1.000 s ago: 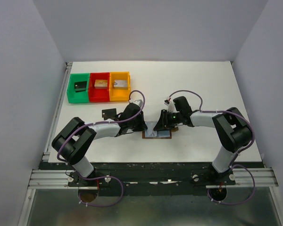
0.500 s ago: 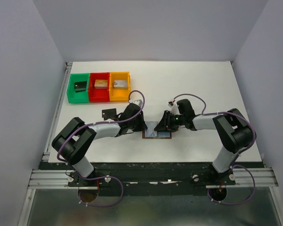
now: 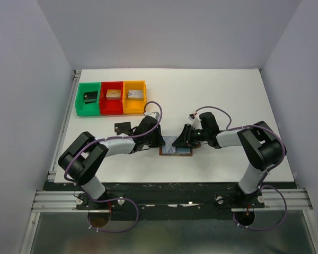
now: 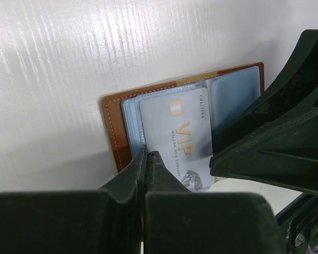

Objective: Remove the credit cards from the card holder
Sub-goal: Remove the credit card from the card holder.

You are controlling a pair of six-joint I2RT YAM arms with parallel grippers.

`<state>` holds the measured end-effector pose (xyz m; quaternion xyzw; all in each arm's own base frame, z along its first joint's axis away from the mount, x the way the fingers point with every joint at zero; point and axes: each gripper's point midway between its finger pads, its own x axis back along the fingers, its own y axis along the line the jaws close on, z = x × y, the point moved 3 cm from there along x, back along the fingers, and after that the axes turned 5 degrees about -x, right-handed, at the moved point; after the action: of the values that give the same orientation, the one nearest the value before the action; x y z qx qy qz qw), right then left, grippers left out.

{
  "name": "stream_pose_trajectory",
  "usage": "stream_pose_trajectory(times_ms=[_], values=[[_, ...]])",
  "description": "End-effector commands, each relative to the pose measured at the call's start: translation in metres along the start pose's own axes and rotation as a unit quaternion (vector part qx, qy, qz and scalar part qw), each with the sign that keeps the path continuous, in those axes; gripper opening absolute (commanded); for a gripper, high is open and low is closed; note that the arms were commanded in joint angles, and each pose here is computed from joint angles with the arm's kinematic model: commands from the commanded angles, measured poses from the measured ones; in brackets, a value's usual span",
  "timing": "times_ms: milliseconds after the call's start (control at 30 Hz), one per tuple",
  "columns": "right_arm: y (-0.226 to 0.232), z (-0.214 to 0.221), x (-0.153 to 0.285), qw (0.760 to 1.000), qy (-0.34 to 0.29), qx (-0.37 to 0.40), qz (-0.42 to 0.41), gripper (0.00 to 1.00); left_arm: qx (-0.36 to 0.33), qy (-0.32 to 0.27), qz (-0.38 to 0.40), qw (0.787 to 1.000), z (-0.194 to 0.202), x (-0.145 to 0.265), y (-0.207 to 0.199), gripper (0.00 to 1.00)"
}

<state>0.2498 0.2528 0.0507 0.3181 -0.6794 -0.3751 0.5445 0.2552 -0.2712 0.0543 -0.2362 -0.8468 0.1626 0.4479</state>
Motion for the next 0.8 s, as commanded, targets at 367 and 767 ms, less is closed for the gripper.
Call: stream_pose_trajectory(times_ms=[367,767], values=[[0.0037,-0.0055,-0.0047,0.998,-0.022,-0.020,-0.051,0.37,-0.002,0.038,-0.041,0.998,0.0231,-0.0041,0.0203,0.00],[0.0019,-0.0073,-0.0109,0.998,-0.014,-0.024,-0.061,0.37,-0.003,0.040,-0.028,0.999,0.0253,-0.0067,0.0167,0.00]])
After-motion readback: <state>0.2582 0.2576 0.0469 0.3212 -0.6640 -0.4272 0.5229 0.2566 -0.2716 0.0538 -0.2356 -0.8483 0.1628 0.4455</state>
